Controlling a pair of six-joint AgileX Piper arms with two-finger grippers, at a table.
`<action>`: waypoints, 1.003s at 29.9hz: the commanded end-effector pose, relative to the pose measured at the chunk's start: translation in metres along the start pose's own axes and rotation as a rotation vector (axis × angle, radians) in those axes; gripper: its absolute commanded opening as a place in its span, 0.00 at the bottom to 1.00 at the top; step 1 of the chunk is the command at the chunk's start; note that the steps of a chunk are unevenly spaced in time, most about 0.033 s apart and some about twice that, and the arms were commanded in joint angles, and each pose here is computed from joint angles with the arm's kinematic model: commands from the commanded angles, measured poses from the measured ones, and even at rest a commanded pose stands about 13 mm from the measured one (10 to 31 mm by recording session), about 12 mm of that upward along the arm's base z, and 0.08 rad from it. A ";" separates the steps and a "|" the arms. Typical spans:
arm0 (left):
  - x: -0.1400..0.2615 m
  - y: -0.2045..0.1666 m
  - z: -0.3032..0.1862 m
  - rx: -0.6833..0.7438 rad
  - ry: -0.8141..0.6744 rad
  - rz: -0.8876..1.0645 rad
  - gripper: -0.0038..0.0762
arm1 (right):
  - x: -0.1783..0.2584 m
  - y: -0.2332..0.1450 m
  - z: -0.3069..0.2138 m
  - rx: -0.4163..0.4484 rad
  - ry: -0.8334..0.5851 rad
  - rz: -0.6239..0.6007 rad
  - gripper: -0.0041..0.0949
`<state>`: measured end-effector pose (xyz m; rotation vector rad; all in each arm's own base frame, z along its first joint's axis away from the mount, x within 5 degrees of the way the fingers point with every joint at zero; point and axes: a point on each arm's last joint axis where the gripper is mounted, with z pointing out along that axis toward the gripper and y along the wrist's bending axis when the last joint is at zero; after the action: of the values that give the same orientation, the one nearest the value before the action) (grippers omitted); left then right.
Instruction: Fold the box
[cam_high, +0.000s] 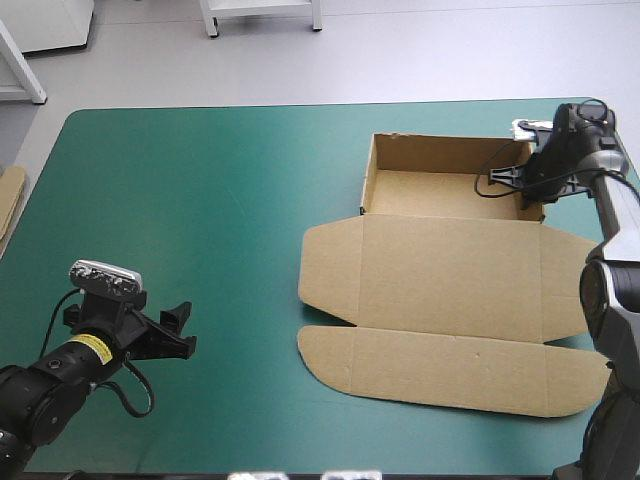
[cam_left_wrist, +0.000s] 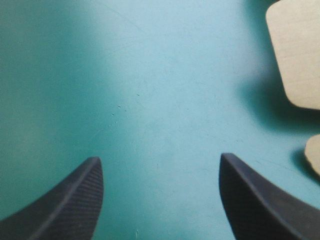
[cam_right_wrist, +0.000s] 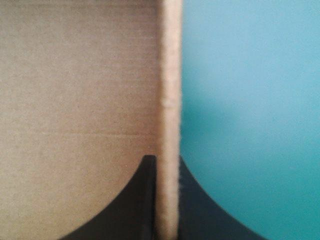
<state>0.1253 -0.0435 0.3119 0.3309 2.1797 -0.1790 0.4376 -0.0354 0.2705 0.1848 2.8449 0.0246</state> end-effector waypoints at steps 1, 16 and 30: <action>-0.012 -0.001 -0.006 0.008 -0.092 -0.009 0.64 | -0.003 -0.034 -0.042 0.019 -0.106 0.065 0.02; -0.014 -0.001 -0.006 0.006 -0.108 -0.003 0.64 | 0.013 -0.145 -0.052 0.085 -0.128 0.311 0.02; -0.014 -0.001 -0.006 0.007 -0.112 -0.004 0.64 | 0.030 -0.202 -0.042 0.108 -0.124 0.439 0.03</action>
<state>0.1262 -0.0434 0.3130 0.3336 2.1631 -0.1731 0.3773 -0.2293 0.2683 0.8121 2.7182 -0.0375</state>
